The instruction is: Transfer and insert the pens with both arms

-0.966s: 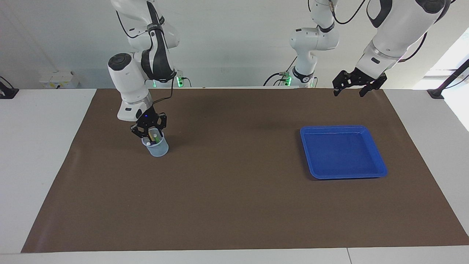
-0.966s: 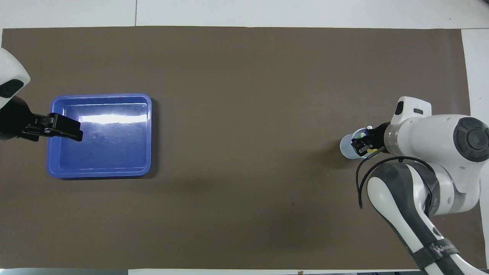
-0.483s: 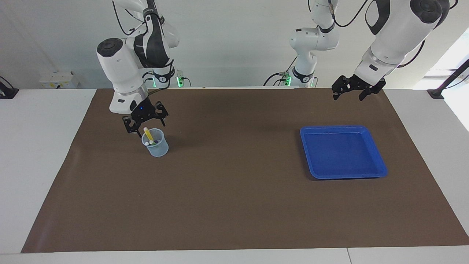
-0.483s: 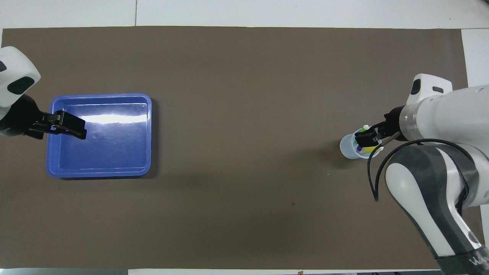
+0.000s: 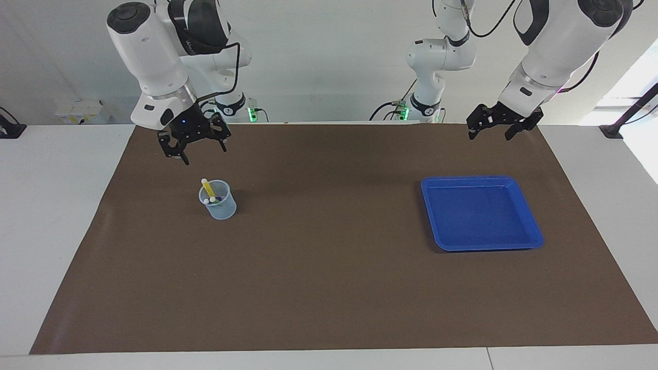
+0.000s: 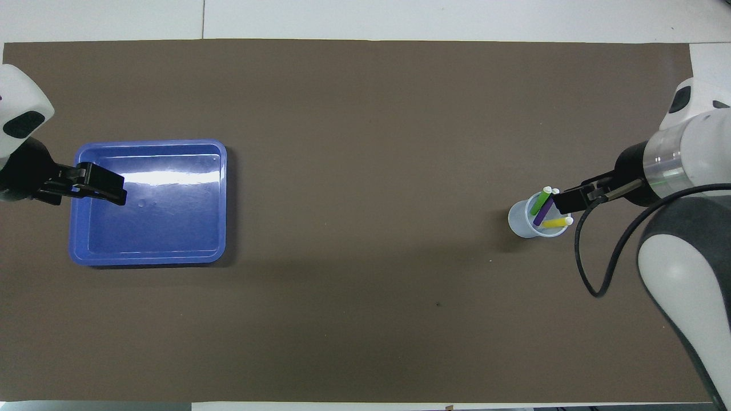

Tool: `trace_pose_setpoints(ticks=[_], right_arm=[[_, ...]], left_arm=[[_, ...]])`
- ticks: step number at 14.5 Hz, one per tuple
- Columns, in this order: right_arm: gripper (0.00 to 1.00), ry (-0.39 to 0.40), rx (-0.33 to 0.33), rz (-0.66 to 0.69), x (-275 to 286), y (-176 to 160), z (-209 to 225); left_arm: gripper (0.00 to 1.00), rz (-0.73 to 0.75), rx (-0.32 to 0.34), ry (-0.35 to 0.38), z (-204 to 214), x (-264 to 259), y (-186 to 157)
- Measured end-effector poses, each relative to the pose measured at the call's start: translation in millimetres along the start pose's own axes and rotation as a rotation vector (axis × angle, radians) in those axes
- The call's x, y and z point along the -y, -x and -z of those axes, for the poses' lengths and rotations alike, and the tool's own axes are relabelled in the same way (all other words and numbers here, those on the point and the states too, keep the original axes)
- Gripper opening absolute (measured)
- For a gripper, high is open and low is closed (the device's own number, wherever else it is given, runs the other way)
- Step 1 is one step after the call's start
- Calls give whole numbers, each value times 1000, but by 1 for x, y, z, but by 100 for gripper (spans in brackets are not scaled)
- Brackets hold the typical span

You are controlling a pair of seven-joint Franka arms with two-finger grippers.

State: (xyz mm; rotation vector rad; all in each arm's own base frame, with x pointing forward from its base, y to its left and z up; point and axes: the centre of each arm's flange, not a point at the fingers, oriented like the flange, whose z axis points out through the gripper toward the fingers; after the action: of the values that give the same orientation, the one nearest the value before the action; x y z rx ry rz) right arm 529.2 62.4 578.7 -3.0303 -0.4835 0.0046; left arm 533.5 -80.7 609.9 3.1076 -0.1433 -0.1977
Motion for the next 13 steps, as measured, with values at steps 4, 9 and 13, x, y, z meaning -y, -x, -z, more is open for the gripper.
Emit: trace_pose_setpoints(ticks=[4,9,13], right_arm=[[100,13,61,-108,-18,16,43],[100,21,99,-198,-40,23,63],[100,14,122,-229,-57,21,52]], left_arm=[[100,0,-3,0,1,0,1],[100,1,-3,0,1,0,1],[100,1,-3,0,1,0,1]])
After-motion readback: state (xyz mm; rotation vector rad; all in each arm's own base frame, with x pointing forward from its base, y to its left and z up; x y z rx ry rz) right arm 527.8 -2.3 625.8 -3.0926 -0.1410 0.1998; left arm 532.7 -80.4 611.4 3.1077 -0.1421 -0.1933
